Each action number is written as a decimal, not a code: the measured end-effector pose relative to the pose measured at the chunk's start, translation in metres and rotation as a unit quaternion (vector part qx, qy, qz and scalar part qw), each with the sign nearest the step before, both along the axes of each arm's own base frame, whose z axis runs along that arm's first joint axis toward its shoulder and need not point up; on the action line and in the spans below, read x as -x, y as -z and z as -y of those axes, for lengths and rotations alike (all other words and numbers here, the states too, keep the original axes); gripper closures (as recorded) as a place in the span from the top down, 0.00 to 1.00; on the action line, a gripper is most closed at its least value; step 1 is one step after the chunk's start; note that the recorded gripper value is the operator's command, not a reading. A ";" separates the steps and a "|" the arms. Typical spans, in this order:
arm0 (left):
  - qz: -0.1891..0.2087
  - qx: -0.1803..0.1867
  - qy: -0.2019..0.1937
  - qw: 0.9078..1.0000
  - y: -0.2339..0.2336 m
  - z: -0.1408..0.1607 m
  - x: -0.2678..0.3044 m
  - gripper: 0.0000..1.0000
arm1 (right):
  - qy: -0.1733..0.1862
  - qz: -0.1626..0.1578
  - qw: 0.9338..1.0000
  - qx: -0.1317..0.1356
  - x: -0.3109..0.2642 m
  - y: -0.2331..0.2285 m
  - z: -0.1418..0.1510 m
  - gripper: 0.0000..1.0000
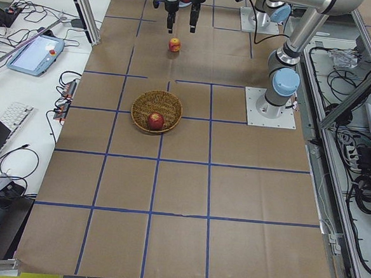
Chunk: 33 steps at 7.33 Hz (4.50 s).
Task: Transfer apple from basket to plate
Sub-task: 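Reach the right gripper to the apple while the left arm withdraws, then close the right gripper on the apple and lift it, then carry the apple with the right gripper over the blue plate, then lower the apple onto the plate and open the right gripper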
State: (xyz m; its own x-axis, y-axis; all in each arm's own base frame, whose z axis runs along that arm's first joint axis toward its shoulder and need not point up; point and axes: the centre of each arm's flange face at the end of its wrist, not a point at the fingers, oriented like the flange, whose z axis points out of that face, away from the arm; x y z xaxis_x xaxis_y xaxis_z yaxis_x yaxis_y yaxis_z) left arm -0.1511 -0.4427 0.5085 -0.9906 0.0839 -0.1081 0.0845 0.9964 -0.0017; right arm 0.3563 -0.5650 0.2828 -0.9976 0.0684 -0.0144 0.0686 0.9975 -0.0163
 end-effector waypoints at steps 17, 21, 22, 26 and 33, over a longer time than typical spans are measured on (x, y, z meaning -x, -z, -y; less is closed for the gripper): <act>-0.004 -0.018 -0.005 1.000 0.003 0.007 -0.002 0.99 | 0.000 -0.004 1.000 -0.003 0.139 -0.075 0.009 0.59; -0.023 -0.026 -0.013 0.999 0.002 0.006 -0.001 0.99 | -0.034 -0.017 0.999 -0.032 0.360 -0.096 -0.014 0.58; -0.023 -0.025 -0.013 0.999 0.002 0.005 -0.001 0.99 | -0.037 -0.017 0.999 -0.034 0.399 -0.087 -0.020 0.57; -0.022 -0.029 -0.011 0.999 0.007 0.000 -0.002 0.99 | -0.059 -0.028 0.998 -0.002 0.484 -0.033 -0.013 0.57; -0.021 -0.030 -0.009 0.999 0.009 -0.002 -0.002 0.99 | -0.068 -0.016 0.997 -0.021 0.494 0.018 -0.008 1.00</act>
State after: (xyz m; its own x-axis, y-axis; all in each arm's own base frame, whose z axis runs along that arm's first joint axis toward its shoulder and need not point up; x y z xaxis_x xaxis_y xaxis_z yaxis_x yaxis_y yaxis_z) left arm -0.1489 -0.4411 0.4995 -0.9957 0.0702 -0.0611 0.0669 0.9963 0.0544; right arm -0.1374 -0.5567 0.2650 -0.9975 -0.0682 0.0173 -0.0678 0.9974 0.0253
